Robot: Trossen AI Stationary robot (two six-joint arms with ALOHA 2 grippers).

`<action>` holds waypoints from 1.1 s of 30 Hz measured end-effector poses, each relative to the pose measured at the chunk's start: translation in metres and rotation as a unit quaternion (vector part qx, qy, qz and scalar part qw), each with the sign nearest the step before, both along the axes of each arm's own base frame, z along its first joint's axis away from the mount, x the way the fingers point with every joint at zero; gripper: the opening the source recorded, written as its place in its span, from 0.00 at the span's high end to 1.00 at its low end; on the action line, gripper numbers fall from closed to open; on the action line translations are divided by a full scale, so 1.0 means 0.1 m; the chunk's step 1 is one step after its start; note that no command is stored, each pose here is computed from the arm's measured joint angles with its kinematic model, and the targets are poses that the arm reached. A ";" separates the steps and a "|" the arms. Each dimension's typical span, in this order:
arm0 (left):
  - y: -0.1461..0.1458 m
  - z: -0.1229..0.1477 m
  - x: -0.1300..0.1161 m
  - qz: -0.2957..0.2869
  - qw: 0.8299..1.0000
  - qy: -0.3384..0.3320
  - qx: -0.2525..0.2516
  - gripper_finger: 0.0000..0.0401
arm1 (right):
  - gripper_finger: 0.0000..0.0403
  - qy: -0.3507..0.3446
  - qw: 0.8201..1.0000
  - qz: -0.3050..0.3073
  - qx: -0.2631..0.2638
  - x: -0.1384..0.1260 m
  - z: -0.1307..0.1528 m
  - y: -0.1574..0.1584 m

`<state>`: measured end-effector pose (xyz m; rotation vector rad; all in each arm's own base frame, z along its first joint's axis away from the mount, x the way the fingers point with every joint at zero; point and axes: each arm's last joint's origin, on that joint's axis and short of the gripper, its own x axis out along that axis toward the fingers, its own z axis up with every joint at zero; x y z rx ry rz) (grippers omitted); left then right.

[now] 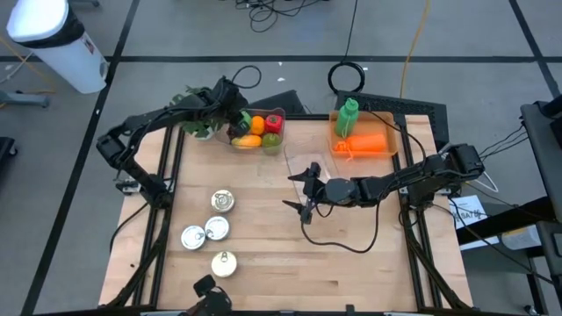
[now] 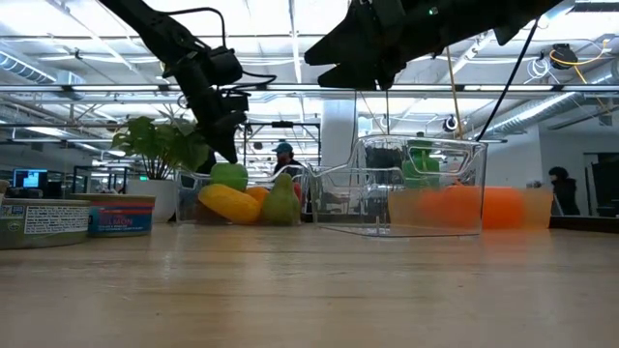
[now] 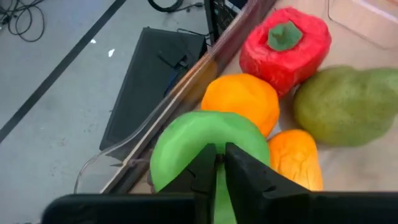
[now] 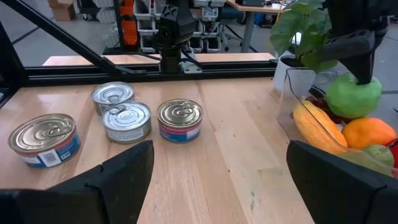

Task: Pick & Place Food Item
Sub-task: Put the green apple into the top transparent bin, then adjust the tuna cans on the table

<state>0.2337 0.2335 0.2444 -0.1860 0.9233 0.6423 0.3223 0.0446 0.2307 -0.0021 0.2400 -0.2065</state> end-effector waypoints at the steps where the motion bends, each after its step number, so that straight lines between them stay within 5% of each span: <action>1: 0.00 0.00 0.01 0.006 1.000 -0.006 -0.002 0.88 | 0.14 0.000 1.000 0.000 0.000 0.00 0.00 0.00; 12: -0.10 0.05 0.10 0.013 1.000 -0.001 0.023 0.62 | 0.14 0.000 1.000 0.000 0.000 0.00 0.00 0.00; 19: -0.29 0.45 -0.04 0.044 0.996 -0.018 0.070 0.58 | 0.14 0.000 1.000 0.000 0.000 0.00 0.00 0.00; 27: -0.94 1.01 -0.46 -0.102 0.980 -0.169 -0.023 0.58 | 0.14 0.000 1.000 0.005 0.001 0.00 0.00 0.02; 33: -1.49 0.87 -0.83 -0.183 0.961 -0.185 -0.091 0.58 | 0.14 -0.002 1.000 0.019 0.000 -0.01 0.01 0.10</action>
